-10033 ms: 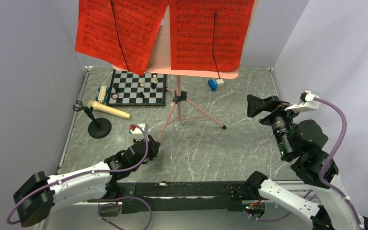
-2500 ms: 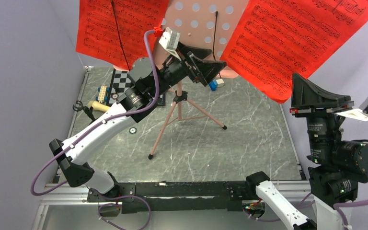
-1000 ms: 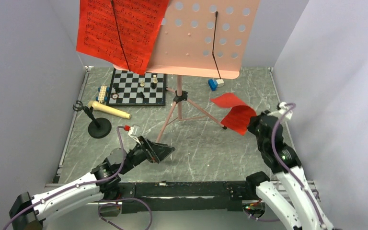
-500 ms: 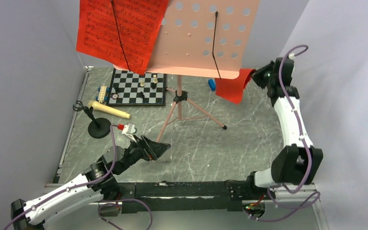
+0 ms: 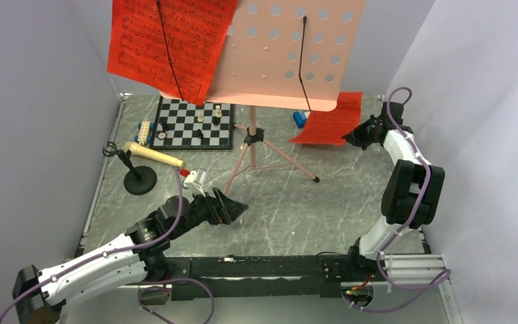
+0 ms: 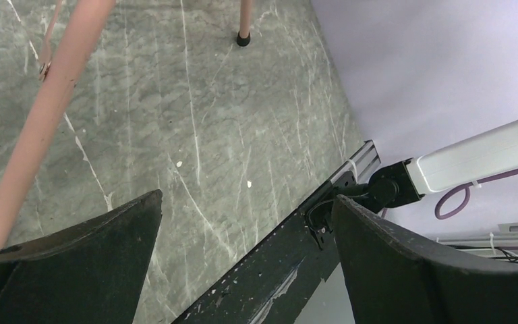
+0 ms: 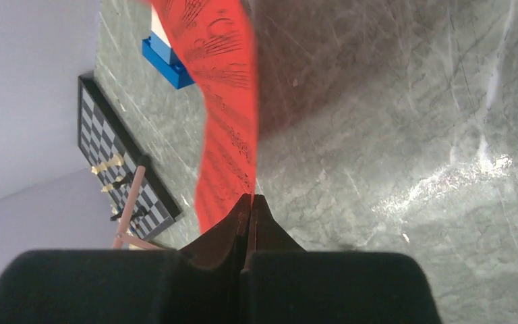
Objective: Pack up the instrument practice props
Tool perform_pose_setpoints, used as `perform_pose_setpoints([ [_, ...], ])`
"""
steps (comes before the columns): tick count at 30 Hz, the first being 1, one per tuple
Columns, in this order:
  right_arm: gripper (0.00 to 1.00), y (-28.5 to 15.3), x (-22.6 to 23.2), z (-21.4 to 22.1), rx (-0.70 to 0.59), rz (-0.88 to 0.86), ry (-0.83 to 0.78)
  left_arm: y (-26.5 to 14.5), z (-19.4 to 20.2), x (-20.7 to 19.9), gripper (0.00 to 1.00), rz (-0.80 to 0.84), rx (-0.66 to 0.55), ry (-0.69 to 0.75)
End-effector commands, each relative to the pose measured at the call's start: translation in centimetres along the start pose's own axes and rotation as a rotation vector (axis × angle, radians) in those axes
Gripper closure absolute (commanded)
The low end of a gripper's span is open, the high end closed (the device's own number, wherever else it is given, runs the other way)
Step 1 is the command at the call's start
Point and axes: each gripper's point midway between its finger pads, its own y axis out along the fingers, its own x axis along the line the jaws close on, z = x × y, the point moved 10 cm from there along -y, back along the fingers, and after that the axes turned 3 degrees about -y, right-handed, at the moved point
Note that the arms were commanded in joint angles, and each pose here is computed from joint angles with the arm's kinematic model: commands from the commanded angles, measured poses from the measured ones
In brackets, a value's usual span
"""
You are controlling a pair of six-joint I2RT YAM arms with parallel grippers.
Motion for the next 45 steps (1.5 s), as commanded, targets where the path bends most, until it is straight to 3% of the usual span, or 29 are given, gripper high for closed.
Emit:
perform_pose_setpoints([
  [1,1.00,-2.3,1.9,-1.4,-0.100,-0.052,-0.106,-0.7,-1.3,-1.9,0.01,0.083,-0.037,0.023],
  [8,1.00,0.2,-2.0,-1.8,-0.078,0.151,-0.170,-1.9,-1.3,-1.6,0.01,0.158,-0.096,0.012],
  [17,1.00,2.5,-7.2,-1.9,-0.024,0.322,-0.088,-2.2,-1.2,-0.8,0.01,0.114,-0.118,0.020],
  [22,0.52,1.6,-6.2,-2.2,-0.044,0.286,-0.094,-2.1,-1.2,-0.6,0.01,0.087,-0.112,0.013],
  [25,0.34,-0.3,-4.7,-2.6,-0.101,0.260,-0.095,-2.2,-1.1,-0.3,0.01,0.060,-0.112,0.003],
  [29,0.19,-3.4,-1.9,-2.5,-0.191,0.222,-0.117,-2.6,-1.6,-0.6,0.01,0.070,-0.140,0.031],
  [36,0.15,-8.7,3.5,3.6,-0.370,0.124,-0.362,-3.8,-3.3,-1.2,0.01,0.026,-0.241,0.038],
  [42,0.16,-12.2,2.3,12.3,-0.554,-0.155,-0.552,-4.9,-5.0,-2.2,0.01,0.047,-0.313,0.146],
  [45,0.13,-13.9,1.1,16.0,-0.567,-0.251,-0.691,-6.0,-6.5,-3.3,0.01,0.059,-0.362,0.238],
])
